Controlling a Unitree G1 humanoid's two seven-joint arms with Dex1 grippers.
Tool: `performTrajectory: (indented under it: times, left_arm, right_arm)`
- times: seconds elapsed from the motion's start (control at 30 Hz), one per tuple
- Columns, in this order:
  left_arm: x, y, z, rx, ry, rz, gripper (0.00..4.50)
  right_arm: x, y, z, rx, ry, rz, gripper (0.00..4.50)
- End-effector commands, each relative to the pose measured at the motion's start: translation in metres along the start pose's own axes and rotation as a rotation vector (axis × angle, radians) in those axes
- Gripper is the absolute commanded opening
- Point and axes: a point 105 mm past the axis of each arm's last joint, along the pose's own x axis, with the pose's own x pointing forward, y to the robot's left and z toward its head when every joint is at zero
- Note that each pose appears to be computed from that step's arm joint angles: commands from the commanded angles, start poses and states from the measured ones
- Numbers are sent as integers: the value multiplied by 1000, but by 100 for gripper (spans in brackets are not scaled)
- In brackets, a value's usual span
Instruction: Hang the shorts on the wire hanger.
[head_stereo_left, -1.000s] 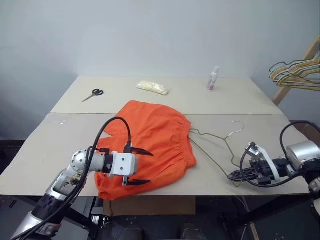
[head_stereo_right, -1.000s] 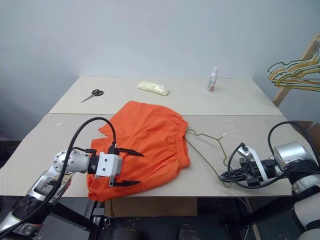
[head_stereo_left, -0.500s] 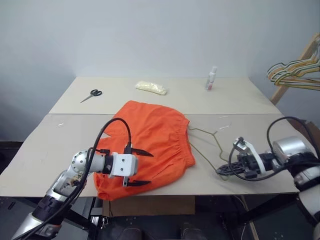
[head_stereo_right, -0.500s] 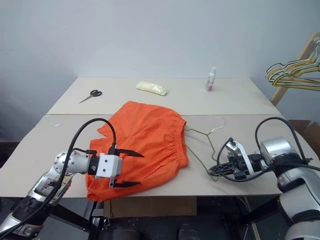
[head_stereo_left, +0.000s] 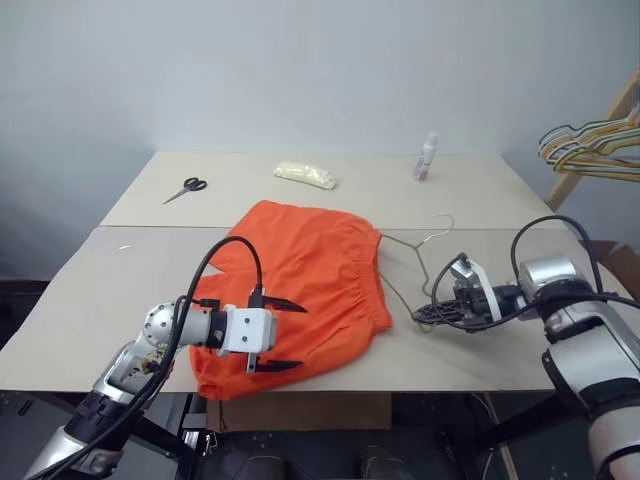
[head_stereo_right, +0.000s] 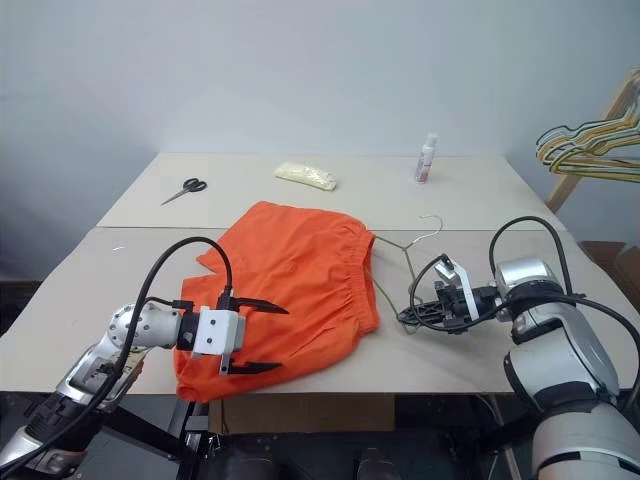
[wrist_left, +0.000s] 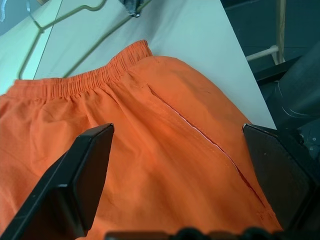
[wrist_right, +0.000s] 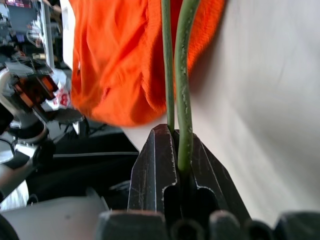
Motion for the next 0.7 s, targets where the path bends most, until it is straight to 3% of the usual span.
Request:
performTrajectory:
  times: [0.03,0.2,0.37,0.5,0.6,0.7]
  left_arm:
    - [1,4,7,37,-11,12,446]
    - [0,7,7,45,-13,30,446]
    - [-5,35,21,55,-91,146,446]
    - [-20,88,47,86,-214,320,446]
    - [-34,117,61,130,-257,378,446]
    - [-51,148,74,159,-287,430,446]
  right_arm:
    - [-3,9,17,-74,-64,15,0]
    - [-9,10,38,-254,-161,-43,0]
    - [-12,13,41,-607,-112,-96,0]
    - [-5,17,41,-835,-105,-150,0]
    - [-4,27,47,-885,-174,-144,0]
    - [3,29,47,-1074,-152,-209,0]
